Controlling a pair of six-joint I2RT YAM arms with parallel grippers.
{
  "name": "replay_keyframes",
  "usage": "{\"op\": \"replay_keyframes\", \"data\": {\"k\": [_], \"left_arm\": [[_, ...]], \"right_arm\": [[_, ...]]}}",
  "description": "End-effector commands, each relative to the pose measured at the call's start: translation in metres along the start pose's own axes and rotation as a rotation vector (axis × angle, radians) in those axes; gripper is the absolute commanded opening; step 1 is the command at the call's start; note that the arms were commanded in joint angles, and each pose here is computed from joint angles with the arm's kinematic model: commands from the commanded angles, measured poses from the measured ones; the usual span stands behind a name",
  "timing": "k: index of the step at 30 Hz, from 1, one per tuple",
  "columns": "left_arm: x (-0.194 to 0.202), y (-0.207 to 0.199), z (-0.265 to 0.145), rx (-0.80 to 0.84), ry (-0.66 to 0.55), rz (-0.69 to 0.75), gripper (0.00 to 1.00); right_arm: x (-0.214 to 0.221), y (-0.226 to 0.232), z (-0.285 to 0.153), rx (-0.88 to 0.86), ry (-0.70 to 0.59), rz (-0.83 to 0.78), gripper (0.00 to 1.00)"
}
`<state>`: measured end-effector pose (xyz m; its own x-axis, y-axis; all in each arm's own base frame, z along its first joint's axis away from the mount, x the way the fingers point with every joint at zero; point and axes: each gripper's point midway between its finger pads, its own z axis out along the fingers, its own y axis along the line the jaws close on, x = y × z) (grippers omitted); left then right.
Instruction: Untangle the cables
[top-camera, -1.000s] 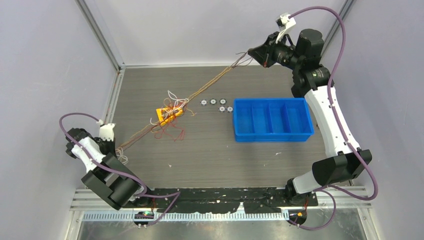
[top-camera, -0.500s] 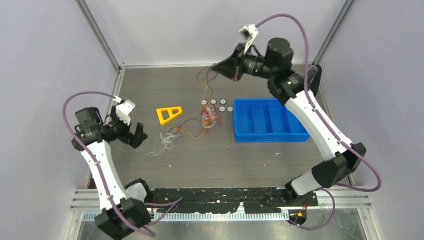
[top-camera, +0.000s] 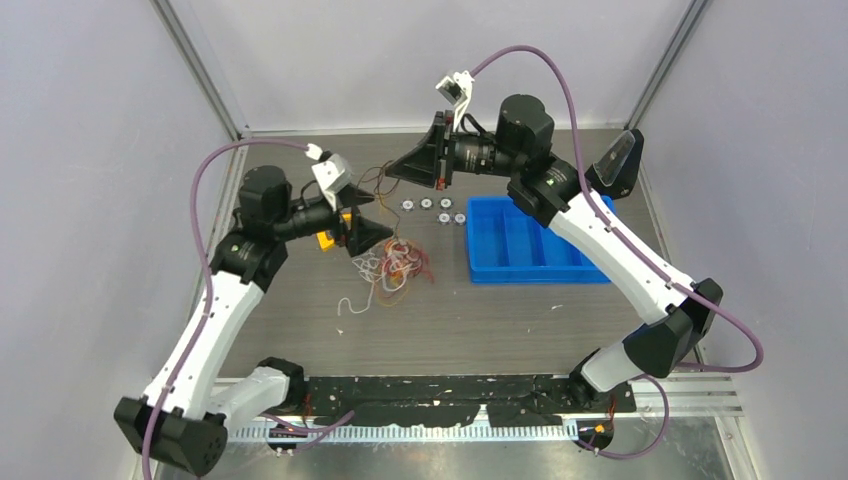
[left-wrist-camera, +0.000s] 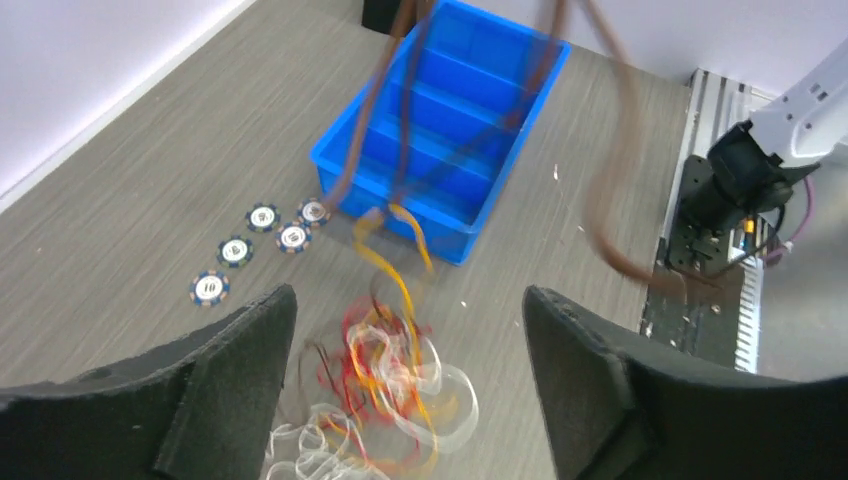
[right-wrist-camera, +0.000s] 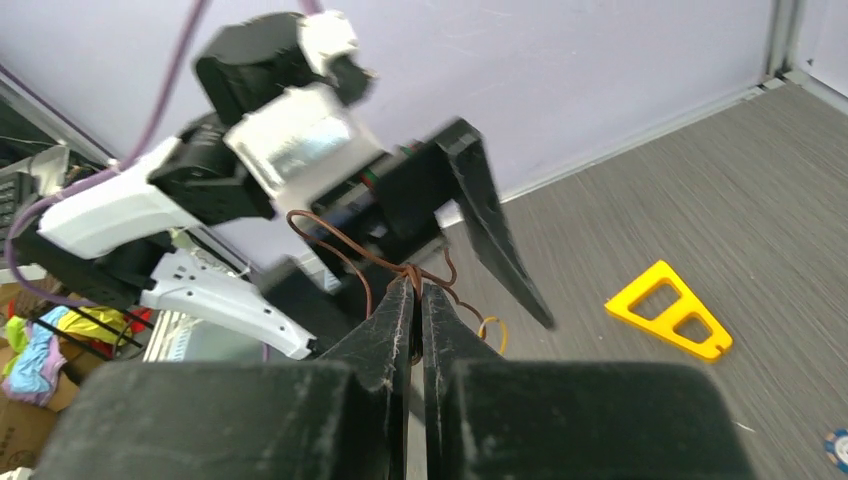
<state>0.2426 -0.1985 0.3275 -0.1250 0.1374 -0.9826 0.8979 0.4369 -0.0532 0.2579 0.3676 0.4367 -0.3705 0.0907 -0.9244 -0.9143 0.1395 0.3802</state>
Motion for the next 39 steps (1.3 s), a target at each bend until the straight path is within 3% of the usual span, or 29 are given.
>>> {"op": "replay_keyframes", "data": {"k": [1,5,6,9,13,17,21,27,35,39], "left_arm": [[-0.036,0.007,0.029,-0.003,-0.138,0.013,0.68],[0.019,0.020,0.025,-0.035,-0.012,0.005,0.08],[0.039,0.028,0.015,-0.067,0.012,-0.014,0.00],[0.096,0.046,-0.026,-0.171,0.074,-0.093,0.00],[0.171,0.041,-0.072,-0.240,0.265,-0.104,0.00],[0.212,0.040,-0.095,-0.273,0.407,-0.106,0.00],[0.234,0.051,-0.116,-0.327,0.501,-0.144,0.00],[0.238,0.069,-0.145,-0.404,0.560,-0.164,0.00],[0.293,0.084,-0.193,-0.446,0.806,-0.092,0.00],[0.307,0.086,-0.202,-0.440,0.857,-0.107,0.00]], "right_arm": [[-0.044,0.043,0.001,-0.112,-0.103,-0.058,0.05],[-0.067,0.059,-0.010,-0.125,-0.142,-0.097,0.05],[-0.075,0.057,-0.016,-0.107,-0.162,-0.109,0.05],[-0.098,0.049,-0.033,-0.051,-0.217,-0.123,0.05],[-0.119,0.030,-0.056,0.030,-0.271,-0.126,0.05],[-0.137,0.028,-0.064,0.042,-0.320,-0.127,0.05],[-0.158,0.028,-0.073,0.050,-0.368,-0.131,0.05],[-0.174,0.021,-0.084,0.089,-0.406,-0.166,0.05],[-0.250,0.034,-0.131,0.171,-0.599,-0.278,0.05],[-0.274,0.050,-0.152,0.196,-0.673,-0.327,0.06]]}}
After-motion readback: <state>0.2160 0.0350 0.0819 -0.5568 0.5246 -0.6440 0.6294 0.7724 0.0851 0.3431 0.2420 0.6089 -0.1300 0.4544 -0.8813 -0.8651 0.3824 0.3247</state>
